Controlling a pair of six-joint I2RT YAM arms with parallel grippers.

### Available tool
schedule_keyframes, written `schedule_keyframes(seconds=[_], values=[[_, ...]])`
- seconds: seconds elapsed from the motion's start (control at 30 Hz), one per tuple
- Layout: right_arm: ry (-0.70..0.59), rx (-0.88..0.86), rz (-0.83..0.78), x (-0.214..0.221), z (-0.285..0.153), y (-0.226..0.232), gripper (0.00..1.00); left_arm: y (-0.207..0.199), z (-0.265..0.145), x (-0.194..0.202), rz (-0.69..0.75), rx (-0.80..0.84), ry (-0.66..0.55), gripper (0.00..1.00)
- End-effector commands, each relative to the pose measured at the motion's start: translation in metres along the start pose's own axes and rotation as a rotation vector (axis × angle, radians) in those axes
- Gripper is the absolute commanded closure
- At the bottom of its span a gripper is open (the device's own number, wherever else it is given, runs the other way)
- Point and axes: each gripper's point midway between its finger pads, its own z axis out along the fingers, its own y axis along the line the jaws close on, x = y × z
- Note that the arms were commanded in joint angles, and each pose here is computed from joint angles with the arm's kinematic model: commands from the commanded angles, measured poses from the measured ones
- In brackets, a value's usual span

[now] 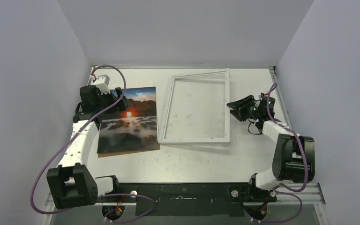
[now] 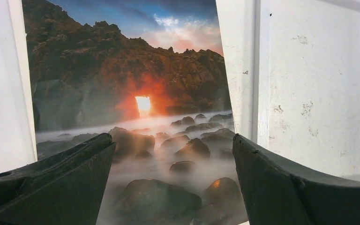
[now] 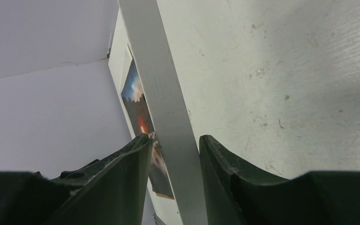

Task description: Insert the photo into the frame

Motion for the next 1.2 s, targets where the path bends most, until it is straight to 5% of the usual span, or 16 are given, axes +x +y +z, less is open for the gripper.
schedule_keyframes(seconds=[0.0, 0.5, 0.6, 0.7, 0.87, 1.17], values=[[-0.022, -0.071, -0.023, -0.008, 0.003, 0.002, 0.59, 0.001, -0.001, -0.006, 0.032, -0.009, -0.015, 0.04], [-0.047, 0.126, 0.023, -0.031, 0.02, -0.085, 0.63, -0.002, -0.005, -0.005, 0.045, 0.004, -0.001, 0.04], [-0.093, 0.249, -0.099, -0.042, 0.016, -0.089, 0.6, -0.003, -0.005, -0.001, 0.046, 0.016, 0.014, 0.04], [-0.155, 0.397, -0.274, -0.043, 0.005, -0.069, 0.41, -0.004, -0.004, 0.002, 0.043, 0.022, 0.028, 0.04], [-0.291, 0.459, -0.501, -0.028, -0.009, 0.002, 0.24, -0.004, -0.001, 0.005, 0.03, 0.028, 0.052, 0.04], [-0.196, 0.429, -0.848, 0.119, 0.081, 0.101, 0.06, 0.004, 0.005, 0.007, -0.035, 0.027, 0.104, 0.04]])
